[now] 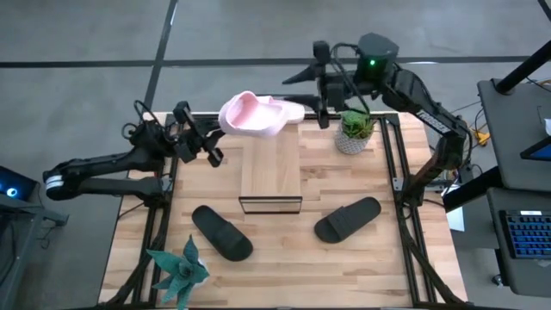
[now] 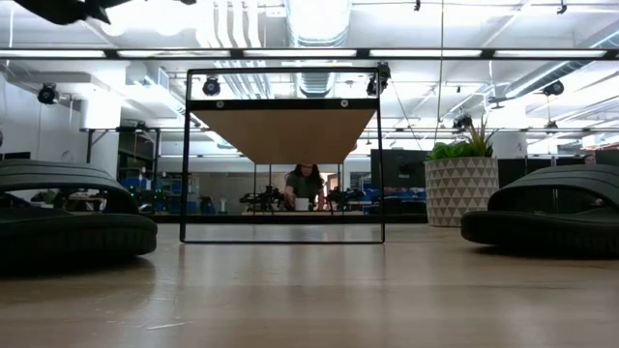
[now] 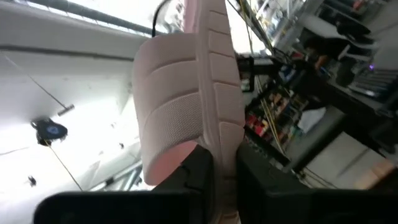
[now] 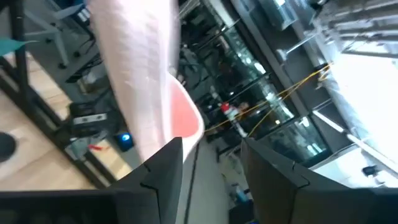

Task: Pick and place slides into the shelf
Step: Put the pink slide on the shelf

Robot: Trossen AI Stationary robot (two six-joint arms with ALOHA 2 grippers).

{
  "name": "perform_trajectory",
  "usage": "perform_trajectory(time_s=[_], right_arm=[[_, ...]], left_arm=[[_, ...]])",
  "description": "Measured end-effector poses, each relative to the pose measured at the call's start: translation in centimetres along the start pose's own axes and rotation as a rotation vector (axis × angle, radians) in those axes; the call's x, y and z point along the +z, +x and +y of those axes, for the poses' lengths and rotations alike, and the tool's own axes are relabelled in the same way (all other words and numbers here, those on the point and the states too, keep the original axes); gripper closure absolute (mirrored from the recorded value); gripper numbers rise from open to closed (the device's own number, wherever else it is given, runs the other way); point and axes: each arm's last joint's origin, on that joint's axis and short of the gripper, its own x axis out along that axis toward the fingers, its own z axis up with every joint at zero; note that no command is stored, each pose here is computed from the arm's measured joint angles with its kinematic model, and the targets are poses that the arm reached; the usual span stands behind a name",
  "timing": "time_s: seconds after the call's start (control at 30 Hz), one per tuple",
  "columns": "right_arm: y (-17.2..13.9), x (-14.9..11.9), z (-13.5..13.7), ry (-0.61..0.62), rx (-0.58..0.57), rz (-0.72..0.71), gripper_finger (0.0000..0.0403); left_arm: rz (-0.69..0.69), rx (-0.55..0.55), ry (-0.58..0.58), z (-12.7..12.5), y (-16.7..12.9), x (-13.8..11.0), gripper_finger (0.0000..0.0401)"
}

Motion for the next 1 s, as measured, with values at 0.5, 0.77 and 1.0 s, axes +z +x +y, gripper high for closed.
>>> perform_trajectory(time_s=[0.5,0.77,1.0], right_arm=[[-0.2,0.7,2.1,0.091,0.125,0.109,0.0244],[4.0,-1.8,5.1,-0.032,0.176,0.392,0.0211],[4.7,-2.2,5.4,-0.051,0.195,0.439,0.0210]], left_arm=[[0.287,-0.226,-0.026,-1.9,-1.5,-1.4,0.0379],[0.324,-0.288,0.010,-3.0,-0.1,-2.6,0.0379],[0.351,-0.329,0.003,-3.8,0.7,-3.4,0.0379]])
